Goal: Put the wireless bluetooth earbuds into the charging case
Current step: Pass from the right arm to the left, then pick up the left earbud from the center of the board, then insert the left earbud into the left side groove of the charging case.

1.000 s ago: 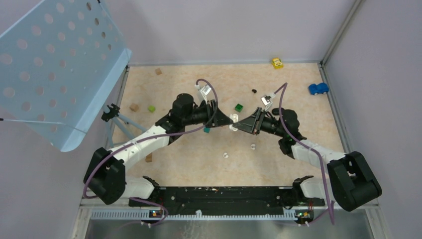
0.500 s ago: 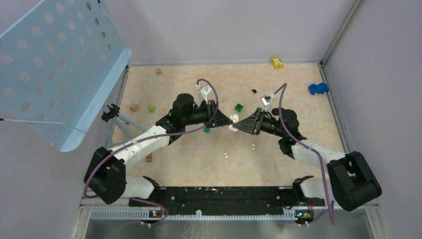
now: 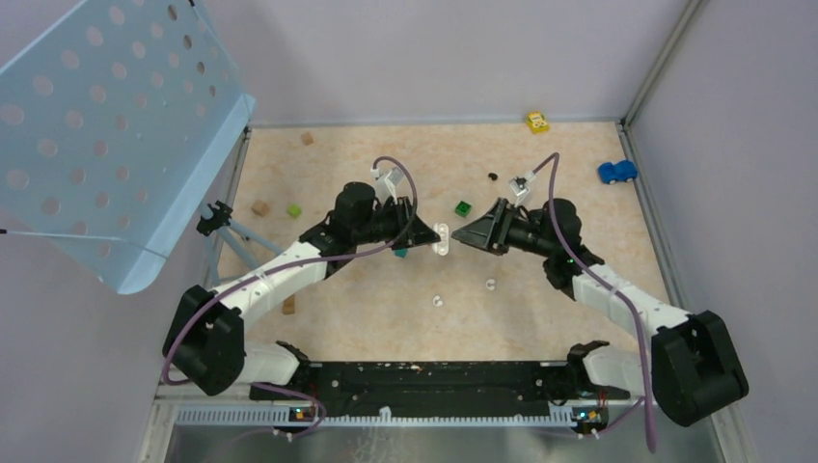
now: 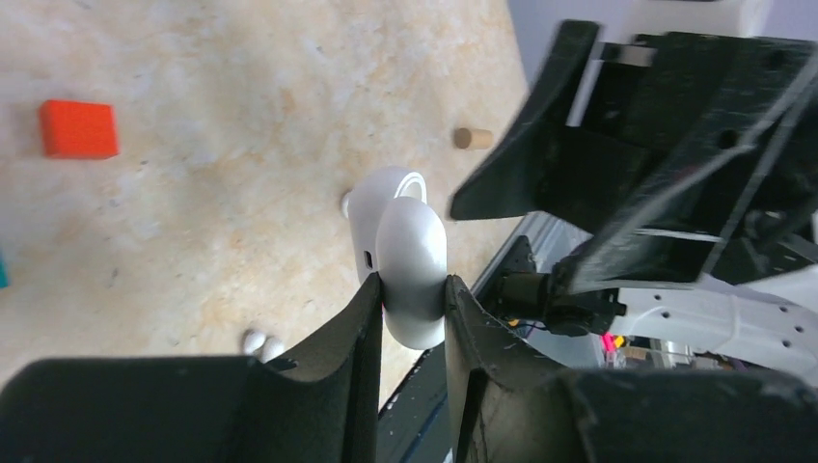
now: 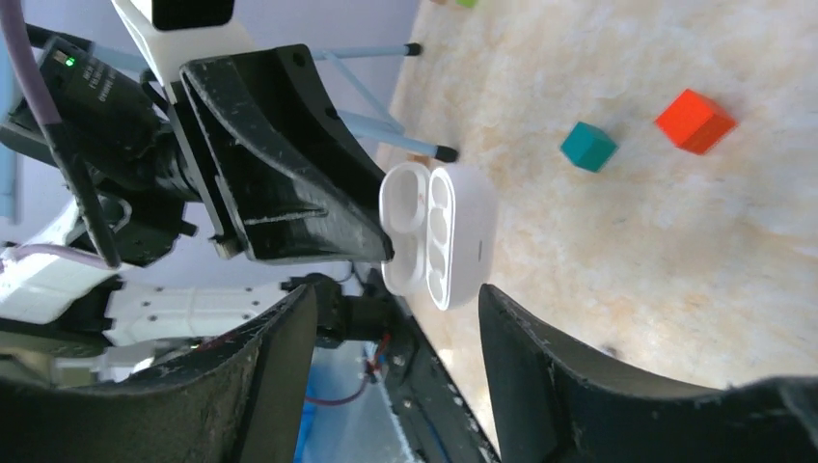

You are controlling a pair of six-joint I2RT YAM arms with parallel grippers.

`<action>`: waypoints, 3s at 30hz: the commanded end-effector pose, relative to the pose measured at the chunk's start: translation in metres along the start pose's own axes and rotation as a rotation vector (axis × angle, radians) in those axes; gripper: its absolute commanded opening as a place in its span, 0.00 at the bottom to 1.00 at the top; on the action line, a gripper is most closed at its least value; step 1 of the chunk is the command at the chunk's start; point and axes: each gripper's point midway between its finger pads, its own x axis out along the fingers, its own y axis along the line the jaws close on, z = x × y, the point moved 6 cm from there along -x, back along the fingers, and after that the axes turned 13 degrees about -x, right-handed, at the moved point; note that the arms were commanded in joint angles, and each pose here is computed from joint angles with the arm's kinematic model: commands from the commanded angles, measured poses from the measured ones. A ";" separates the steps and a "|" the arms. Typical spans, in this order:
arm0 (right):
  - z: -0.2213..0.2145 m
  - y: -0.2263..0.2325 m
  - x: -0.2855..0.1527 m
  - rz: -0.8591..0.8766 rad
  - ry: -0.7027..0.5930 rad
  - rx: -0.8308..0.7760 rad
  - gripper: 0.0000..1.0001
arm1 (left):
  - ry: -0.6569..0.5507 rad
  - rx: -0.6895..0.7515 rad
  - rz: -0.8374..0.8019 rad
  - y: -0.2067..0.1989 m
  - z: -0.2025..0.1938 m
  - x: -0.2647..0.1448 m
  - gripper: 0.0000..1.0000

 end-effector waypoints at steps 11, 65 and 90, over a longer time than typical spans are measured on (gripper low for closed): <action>-0.034 -0.063 -0.073 -0.901 0.091 -0.159 0.44 | -0.005 0.196 0.219 0.011 0.023 -0.045 0.18; -0.080 -0.104 -0.041 -1.076 0.318 -0.257 0.13 | 0.083 0.039 0.186 0.039 0.023 -0.043 0.17; 0.002 0.057 -0.022 -0.292 0.057 -0.460 0.00 | 0.228 0.297 -0.085 0.003 0.022 -0.049 0.15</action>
